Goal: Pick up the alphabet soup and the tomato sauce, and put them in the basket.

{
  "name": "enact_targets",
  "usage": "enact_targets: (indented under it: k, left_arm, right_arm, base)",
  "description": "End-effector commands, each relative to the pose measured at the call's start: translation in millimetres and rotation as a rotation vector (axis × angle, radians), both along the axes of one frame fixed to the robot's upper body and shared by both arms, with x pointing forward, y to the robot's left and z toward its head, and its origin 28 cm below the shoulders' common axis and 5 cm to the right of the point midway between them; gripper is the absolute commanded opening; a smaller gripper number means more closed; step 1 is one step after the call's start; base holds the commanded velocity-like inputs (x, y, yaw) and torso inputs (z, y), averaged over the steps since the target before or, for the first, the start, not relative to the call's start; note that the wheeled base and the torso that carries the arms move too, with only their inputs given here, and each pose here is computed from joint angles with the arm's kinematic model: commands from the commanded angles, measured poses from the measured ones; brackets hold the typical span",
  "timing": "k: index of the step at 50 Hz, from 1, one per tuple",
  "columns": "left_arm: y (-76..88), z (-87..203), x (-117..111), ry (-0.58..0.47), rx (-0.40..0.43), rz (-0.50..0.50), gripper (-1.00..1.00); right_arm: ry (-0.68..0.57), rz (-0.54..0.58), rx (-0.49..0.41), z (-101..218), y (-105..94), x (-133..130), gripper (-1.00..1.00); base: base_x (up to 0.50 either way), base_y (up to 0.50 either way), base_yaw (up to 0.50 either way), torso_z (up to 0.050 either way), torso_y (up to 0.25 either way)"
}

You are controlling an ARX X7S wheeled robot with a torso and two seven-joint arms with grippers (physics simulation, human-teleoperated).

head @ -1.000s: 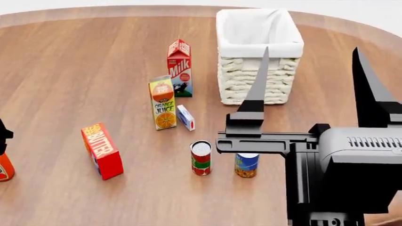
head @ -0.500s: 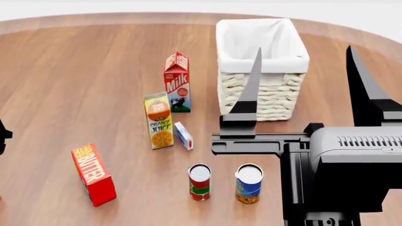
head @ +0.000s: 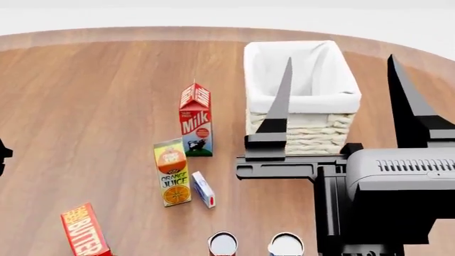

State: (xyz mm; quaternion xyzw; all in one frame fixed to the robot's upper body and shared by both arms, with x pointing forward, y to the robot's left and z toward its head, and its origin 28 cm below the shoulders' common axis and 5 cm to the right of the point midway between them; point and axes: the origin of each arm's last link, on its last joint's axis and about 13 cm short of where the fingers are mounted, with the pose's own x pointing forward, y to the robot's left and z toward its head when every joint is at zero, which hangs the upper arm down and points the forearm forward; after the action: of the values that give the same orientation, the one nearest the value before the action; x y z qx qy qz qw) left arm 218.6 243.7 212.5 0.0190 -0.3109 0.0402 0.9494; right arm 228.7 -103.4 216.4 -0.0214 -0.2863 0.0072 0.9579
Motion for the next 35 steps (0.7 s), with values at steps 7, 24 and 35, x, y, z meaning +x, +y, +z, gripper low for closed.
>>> enact_targets:
  k: [7, 24, 35]
  left_arm:
    - [-0.6, -0.1, 0.1, -0.001, -0.001, -0.004, 1.00]
    - [-1.0, -0.5, 0.1, 0.000, -0.001, -0.006, 1.00]
    - [-1.1, -1.4, 0.2, -0.001, -0.004, -0.007, 1.00]
  right_arm:
    - [0.003, 0.004, -0.001, -5.3, 1.2, -0.3, 1.00]
    - [0.005, 0.007, 0.000, -0.1, 2.4, -0.6, 1.00]
    - [0.005, 0.009, 0.003, -0.6, 2.3, -1.1, 1.00]
  base:
    - [0.50, 0.00, 0.00, 0.000, 0.000]
    - [0.50, 0.00, 0.00, 0.000, 0.001]
    - [0.50, 0.00, 0.00, 0.000, 0.001]
